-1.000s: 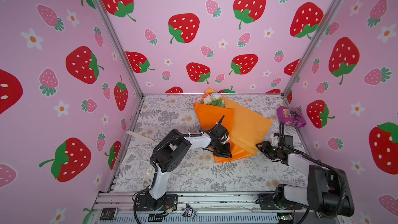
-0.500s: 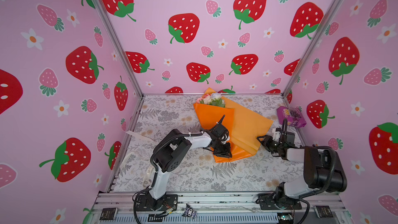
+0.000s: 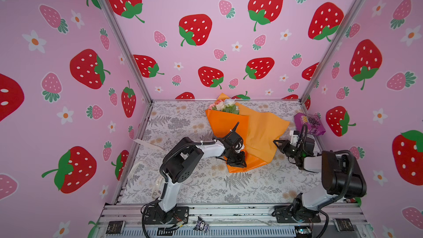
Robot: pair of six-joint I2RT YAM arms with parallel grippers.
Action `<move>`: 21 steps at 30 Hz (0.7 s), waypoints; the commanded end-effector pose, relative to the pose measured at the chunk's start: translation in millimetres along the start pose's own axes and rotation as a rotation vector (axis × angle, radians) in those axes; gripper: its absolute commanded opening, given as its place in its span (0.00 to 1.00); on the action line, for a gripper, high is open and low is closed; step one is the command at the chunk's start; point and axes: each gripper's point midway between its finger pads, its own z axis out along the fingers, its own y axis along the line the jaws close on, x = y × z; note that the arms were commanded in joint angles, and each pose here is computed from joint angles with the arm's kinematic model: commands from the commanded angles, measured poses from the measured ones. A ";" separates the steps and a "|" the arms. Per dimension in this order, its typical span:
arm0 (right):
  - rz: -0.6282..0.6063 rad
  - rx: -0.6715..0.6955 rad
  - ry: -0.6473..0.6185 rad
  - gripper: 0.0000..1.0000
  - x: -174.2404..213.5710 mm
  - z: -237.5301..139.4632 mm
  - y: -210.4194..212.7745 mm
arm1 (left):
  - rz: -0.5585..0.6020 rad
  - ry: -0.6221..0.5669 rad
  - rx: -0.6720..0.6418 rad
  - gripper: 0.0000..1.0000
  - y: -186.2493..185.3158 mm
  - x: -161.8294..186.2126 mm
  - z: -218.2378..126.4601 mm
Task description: Tie the bouquet of fake flowers
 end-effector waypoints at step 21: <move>-0.380 0.011 0.069 0.01 11.5 31.5 143.1 | -0.011 -0.083 -0.008 0.20 4.2 -7.7 -5.8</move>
